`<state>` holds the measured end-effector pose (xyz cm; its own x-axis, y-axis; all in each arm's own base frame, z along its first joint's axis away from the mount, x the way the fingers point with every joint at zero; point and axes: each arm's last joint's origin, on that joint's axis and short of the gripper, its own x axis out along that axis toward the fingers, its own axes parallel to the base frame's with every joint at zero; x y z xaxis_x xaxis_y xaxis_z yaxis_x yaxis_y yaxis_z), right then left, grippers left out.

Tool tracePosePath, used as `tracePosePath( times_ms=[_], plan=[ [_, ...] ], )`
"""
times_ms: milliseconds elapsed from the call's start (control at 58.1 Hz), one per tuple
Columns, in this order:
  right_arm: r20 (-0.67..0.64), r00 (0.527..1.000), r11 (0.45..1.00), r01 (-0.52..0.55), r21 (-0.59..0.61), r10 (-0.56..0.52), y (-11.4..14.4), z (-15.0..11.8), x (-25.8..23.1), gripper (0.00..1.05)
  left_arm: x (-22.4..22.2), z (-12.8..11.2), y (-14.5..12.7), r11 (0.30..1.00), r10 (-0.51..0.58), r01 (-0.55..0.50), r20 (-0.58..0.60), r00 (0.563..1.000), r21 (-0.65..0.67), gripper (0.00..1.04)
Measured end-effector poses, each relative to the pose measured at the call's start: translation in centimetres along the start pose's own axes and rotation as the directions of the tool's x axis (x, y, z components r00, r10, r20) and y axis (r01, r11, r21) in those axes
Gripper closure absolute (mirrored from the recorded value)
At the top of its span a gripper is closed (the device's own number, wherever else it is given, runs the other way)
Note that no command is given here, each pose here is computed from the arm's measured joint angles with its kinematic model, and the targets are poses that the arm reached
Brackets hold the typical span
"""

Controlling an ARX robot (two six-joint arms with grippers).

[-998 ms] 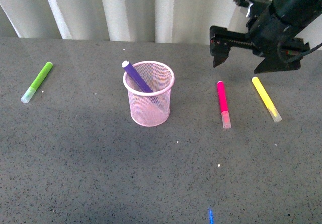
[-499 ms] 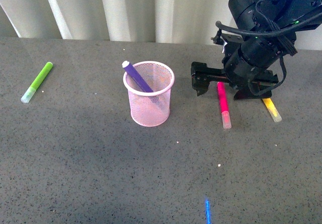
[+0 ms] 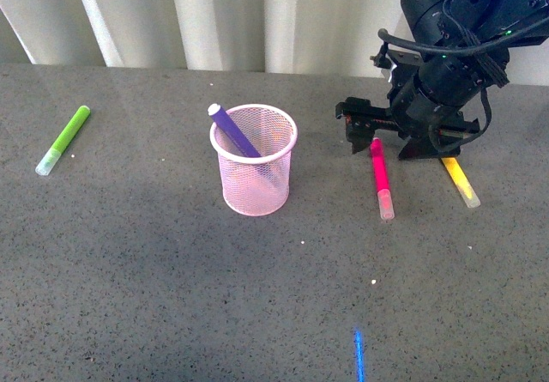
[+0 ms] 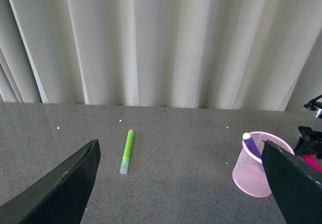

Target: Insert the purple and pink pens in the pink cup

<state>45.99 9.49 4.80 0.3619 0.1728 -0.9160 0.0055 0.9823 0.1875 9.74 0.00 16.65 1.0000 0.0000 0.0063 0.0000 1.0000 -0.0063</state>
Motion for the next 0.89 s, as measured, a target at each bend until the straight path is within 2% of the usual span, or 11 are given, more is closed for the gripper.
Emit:
tracePosePath(
  times_ms=[293,361,602,723,809,895],
  plan=[
    [0.002,1.0,1.0,-0.004,0.027,0.004,-1.2,0.4,-0.1,0.86,0.0,0.0,0.0,1.0,0.0,0.0,0.0,1.0,0.0,0.07],
    [0.002,1.0,0.999,-0.011,0.031,0.011,-1.4,0.4,-0.1,0.93,0.0,0.0,0.0,1.0,0.0,0.0,0.0,1.0,0.0,0.07],
    [0.024,0.999,0.999,-0.023,0.044,0.022,-2.1,0.6,-0.5,0.94,0.0,0.0,0.0,1.0,0.0,0.0,0.0,1.0,0.0,0.07],
    [0.138,0.988,0.995,-0.075,0.064,0.066,-2.2,1.1,-1.8,0.94,0.0,0.0,0.0,1.0,0.0,0.0,0.0,1.0,0.0,0.07],
    [0.274,0.956,0.991,-0.123,0.058,0.103,-1.9,1.7,-4.0,0.94,0.0,0.0,0.0,1.0,0.0,0.0,0.0,1.0,0.0,0.07],
    [0.43,0.883,0.977,-0.214,0.009,0.189,-1.1,2.4,-7.9,0.94,0.0,0.0,0.0,1.0,0.0,0.0,0.0,1.0,0.0,0.07]
  ],
)
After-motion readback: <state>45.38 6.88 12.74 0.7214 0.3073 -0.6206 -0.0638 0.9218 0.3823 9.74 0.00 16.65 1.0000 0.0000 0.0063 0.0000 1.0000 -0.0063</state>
